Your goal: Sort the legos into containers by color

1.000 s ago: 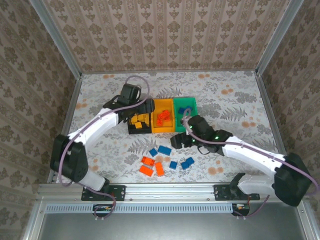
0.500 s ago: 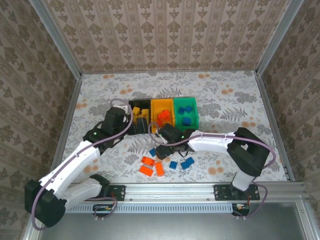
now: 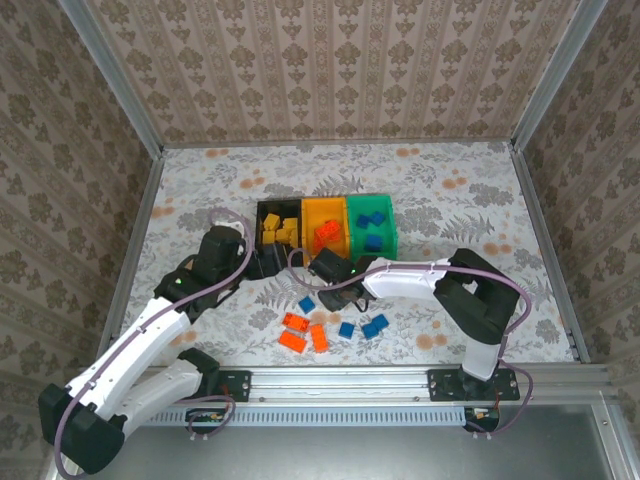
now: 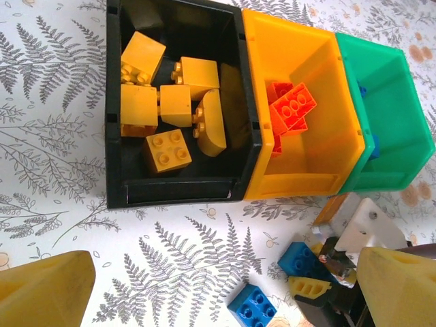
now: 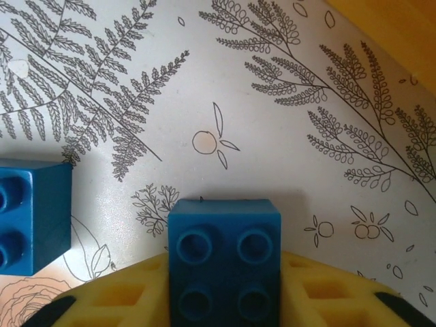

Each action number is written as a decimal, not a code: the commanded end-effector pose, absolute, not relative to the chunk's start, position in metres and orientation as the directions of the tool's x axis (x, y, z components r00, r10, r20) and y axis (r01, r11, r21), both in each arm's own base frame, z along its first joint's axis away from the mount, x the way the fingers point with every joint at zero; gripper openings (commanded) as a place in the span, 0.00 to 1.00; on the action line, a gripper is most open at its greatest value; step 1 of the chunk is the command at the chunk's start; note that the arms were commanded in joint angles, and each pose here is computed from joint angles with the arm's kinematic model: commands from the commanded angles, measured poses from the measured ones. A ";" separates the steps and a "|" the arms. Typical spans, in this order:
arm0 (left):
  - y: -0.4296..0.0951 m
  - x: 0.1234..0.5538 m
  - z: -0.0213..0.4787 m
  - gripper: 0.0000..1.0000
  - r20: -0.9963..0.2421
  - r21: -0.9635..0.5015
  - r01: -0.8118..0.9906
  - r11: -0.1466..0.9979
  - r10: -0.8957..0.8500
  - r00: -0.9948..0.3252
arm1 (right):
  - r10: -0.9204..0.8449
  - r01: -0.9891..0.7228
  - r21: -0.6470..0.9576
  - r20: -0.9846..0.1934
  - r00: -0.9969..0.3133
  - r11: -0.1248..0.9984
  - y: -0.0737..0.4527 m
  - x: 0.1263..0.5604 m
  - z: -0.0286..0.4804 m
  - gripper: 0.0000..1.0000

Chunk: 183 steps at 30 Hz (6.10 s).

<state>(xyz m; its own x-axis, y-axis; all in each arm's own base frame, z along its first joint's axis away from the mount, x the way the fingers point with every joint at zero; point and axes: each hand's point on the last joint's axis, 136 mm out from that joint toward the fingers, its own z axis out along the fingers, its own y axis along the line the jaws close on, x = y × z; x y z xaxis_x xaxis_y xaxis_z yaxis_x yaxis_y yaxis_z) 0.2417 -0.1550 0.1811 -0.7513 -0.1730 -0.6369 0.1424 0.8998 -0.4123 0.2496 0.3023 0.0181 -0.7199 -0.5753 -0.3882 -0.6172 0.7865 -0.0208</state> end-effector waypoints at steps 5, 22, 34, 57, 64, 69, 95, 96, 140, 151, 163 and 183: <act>-0.149 0.238 0.175 1.00 -0.632 -0.404 0.120 0.907 -0.182 -0.754 | -0.524 -0.576 -0.041 -0.472 -0.709 0.816 0.291 0.254 0.058 0.30; -0.163 0.218 0.138 1.00 -0.577 -0.378 0.177 0.909 -0.082 -0.813 | -0.060 -0.157 0.080 -0.685 -0.726 0.984 0.202 0.391 0.148 0.38; -0.197 0.201 0.108 1.00 -0.528 -0.249 0.339 0.907 0.166 -0.833 | -0.019 -0.170 0.144 -0.704 -0.710 0.975 0.209 0.415 0.156 0.74; -0.247 0.190 0.027 0.64 -0.263 -0.032 0.494 0.869 0.470 -0.843 | 0.103 -0.148 0.246 -0.774 -0.625 0.958 0.159 0.327 0.193 0.80; -0.245 0.178 0.014 0.67 -0.208 -0.003 0.511 0.859 0.500 -0.841 | 0.113 -0.130 0.245 -0.772 -0.626 0.961 0.154 0.323 0.190 0.81; -0.249 0.176 0.006 0.52 -0.200 -0.002 0.520 0.854 0.509 -0.837 | 0.118 -0.105 0.234 -0.771 -0.626 0.967 0.147 0.321 0.188 0.81; -0.392 0.329 0.147 0.35 -0.611 -0.202 0.595 0.778 0.374 -0.697 | 0.225 0.066 0.232 -0.770 -0.597 0.970 0.094 0.286 0.173 0.83; -0.396 0.336 0.147 0.36 -0.611 -0.207 0.593 0.778 0.370 -0.699 | 0.225 0.066 0.233 -0.769 -0.598 0.970 0.093 0.285 0.173 0.83; -0.217 0.158 0.065 1.00 -0.288 -0.071 0.451 0.890 0.414 -0.863 | 0.220 -0.002 0.290 -0.728 -0.650 0.957 0.115 0.287 0.152 0.85; -0.213 0.142 0.059 1.00 -0.224 -0.028 0.468 0.884 0.450 -0.864 | 0.213 0.011 0.268 -0.739 -0.640 0.963 0.106 0.282 0.152 0.85; -0.198 0.115 0.046 0.99 -0.164 -0.045 0.435 0.899 0.423 -0.891 | 0.213 0.013 0.266 -0.740 -0.637 0.964 0.105 0.281 0.152 0.85; -0.229 0.133 0.013 0.84 -0.114 -0.055 0.493 0.868 0.486 -0.867 | 0.210 0.026 0.247 -0.758 -0.618 0.969 0.097 0.277 0.159 0.85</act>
